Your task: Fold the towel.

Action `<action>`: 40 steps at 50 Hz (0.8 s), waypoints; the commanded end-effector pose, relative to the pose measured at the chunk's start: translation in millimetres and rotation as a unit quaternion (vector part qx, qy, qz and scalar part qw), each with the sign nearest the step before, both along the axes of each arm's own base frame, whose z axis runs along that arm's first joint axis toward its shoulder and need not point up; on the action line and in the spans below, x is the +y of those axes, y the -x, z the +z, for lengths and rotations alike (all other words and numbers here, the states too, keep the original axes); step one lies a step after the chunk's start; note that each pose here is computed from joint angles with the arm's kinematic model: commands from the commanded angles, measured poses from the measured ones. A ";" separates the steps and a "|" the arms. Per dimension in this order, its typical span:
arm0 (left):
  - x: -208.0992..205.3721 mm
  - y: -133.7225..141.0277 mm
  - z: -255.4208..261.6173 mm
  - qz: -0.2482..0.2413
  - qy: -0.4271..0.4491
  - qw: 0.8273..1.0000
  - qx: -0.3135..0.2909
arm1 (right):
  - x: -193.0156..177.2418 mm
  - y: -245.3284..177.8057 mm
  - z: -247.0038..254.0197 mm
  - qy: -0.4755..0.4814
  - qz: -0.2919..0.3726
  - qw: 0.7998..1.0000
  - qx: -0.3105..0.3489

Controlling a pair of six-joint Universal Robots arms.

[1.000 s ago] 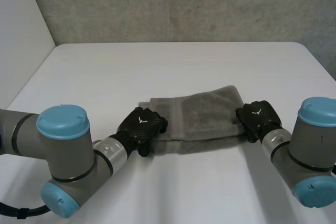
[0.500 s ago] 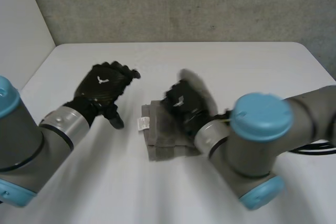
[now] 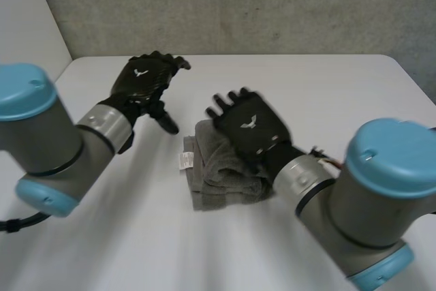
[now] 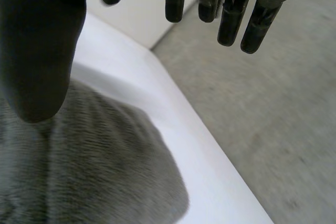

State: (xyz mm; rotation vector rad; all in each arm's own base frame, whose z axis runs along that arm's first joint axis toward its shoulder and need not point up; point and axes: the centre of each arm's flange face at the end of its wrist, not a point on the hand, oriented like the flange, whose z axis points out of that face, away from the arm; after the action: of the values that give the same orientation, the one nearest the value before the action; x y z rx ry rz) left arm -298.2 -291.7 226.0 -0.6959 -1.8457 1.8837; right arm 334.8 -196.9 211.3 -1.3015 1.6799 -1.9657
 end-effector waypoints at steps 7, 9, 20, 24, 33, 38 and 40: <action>-0.4 66.8 -39.8 -0.048 -0.058 0.997 0.031 | -64.6 47.4 4.6 -0.077 -0.115 0.990 -0.041; 1.5 72.0 -48.0 -0.053 -0.067 0.996 0.026 | -78.6 48.7 -10.3 -0.119 -0.129 0.983 -0.053; 12.7 82.7 -97.5 -0.050 -0.124 0.991 -0.020 | -105.5 41.4 -52.3 -0.246 -0.149 0.957 -0.046; 20.2 72.8 -104.7 -0.027 -0.144 0.988 -0.044 | -104.5 35.7 -60.8 -0.279 -0.137 0.950 -0.036; 32.7 50.3 -99.5 -0.004 -0.135 0.987 -0.084 | -97.8 16.8 -71.2 -0.313 -0.088 0.945 -0.027; 39.8 40.8 -93.7 -0.003 -0.121 0.987 -0.101 | -87.2 6.2 -71.4 -0.313 -0.072 0.947 -0.023; 43.7 33.8 -90.3 0.001 -0.116 0.988 -0.102 | -83.6 3.0 -71.3 -0.316 -0.067 0.946 -0.025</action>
State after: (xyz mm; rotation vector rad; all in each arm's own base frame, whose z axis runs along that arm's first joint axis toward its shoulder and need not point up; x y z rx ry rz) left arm -344.2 -255.6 128.7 -0.8039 -2.1537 1.5777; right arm 321.3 -291.2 139.5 -0.8821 2.1921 -1.3217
